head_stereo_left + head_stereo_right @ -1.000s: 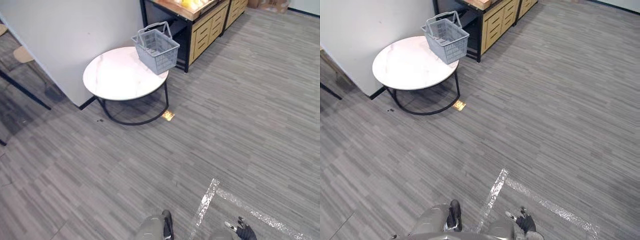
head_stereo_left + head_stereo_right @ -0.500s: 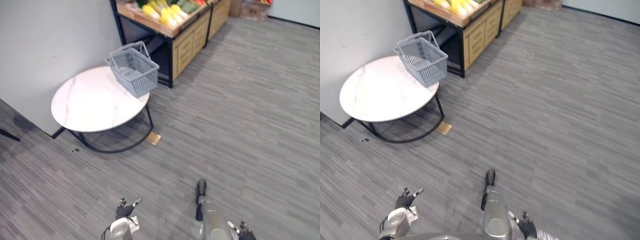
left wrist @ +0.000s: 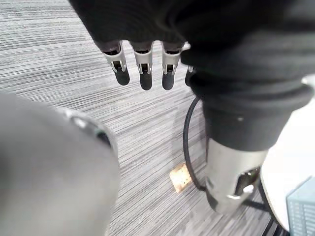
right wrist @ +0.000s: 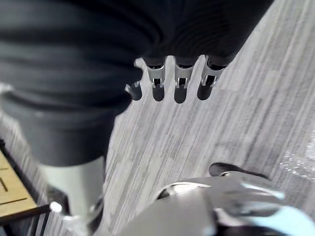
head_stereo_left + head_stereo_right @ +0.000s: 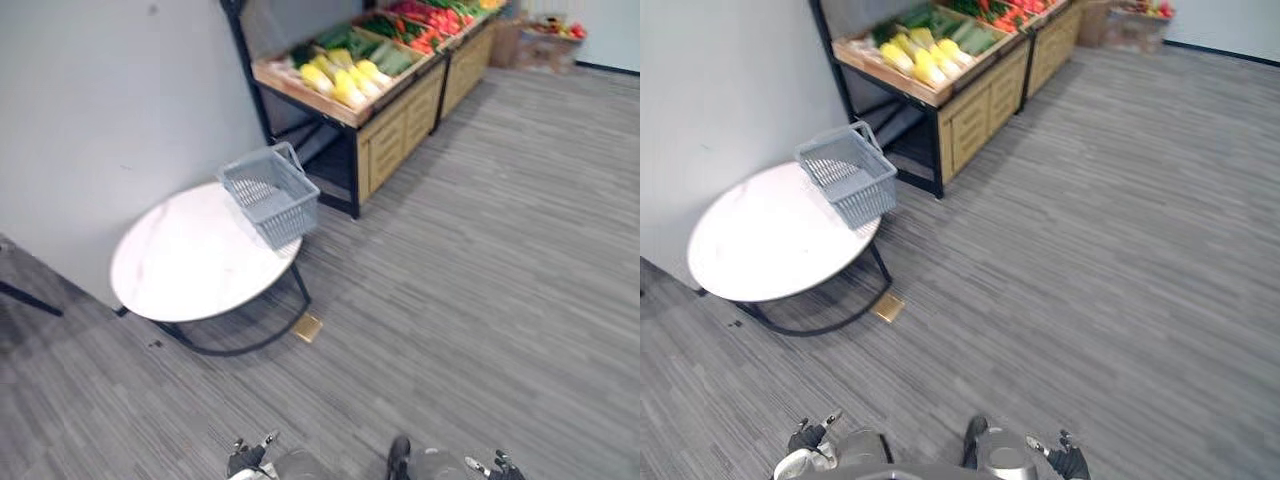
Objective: Pick vegetable in the basket
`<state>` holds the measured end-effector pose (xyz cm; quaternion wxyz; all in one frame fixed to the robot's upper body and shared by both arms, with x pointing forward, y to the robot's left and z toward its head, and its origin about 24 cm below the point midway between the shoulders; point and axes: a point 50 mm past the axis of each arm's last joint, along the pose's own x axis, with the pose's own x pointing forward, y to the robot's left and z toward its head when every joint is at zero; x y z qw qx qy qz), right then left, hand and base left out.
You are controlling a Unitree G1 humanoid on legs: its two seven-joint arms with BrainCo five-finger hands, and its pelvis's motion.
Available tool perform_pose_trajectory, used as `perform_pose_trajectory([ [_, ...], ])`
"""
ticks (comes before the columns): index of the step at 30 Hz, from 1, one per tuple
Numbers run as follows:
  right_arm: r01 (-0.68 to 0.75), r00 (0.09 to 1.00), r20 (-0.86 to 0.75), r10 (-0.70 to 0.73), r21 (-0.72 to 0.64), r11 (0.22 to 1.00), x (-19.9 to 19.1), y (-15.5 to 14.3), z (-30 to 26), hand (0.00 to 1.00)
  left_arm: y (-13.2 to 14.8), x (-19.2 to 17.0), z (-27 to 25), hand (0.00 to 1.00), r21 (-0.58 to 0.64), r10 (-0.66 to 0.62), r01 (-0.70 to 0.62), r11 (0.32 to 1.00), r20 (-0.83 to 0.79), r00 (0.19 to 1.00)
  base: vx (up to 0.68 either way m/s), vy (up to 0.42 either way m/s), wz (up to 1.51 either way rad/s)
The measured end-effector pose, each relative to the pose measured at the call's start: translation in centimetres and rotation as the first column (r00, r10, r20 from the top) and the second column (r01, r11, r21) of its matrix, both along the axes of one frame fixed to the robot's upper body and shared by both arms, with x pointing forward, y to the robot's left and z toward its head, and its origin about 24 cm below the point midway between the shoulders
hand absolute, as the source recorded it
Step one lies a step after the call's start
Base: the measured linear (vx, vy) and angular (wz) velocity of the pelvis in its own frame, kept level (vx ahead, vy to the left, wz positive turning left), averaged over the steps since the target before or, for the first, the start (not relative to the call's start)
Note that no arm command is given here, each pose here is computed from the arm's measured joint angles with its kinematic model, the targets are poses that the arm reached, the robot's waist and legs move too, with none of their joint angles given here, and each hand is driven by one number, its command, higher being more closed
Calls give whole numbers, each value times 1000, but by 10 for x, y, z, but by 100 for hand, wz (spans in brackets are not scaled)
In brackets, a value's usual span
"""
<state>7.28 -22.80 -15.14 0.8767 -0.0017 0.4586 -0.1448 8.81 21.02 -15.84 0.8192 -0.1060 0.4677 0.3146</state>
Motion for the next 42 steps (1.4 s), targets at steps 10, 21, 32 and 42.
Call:
perform_pose_trajectory([
  [10, -10, 1000, -2, 10, -12, 1000, -2, -1, -2, 0, -20, -95, -17, 0, -64, -43, 21, 998, -363, 931, 322, 113, -9],
  [21, -79, 997, 1, 79, 55, 995, 4, 26, -6, 0, 28, -26, 0, 0, 93, -89, 106, 990, -169, 982, 563, 172, 34],
  [32, -85, 996, 5, 85, -5, 996, 2, 12, -2, 0, -8, -2, -3, 0, 3, -67, 67, 998, -68, 995, 565, -235, 86],
  [42, -58, 998, -39, 57, -29, 998, 7, 7, -4, 0, -9, -7, -4, 0, 0, 29, -29, 1000, -113, 993, 339, -222, 71],
])
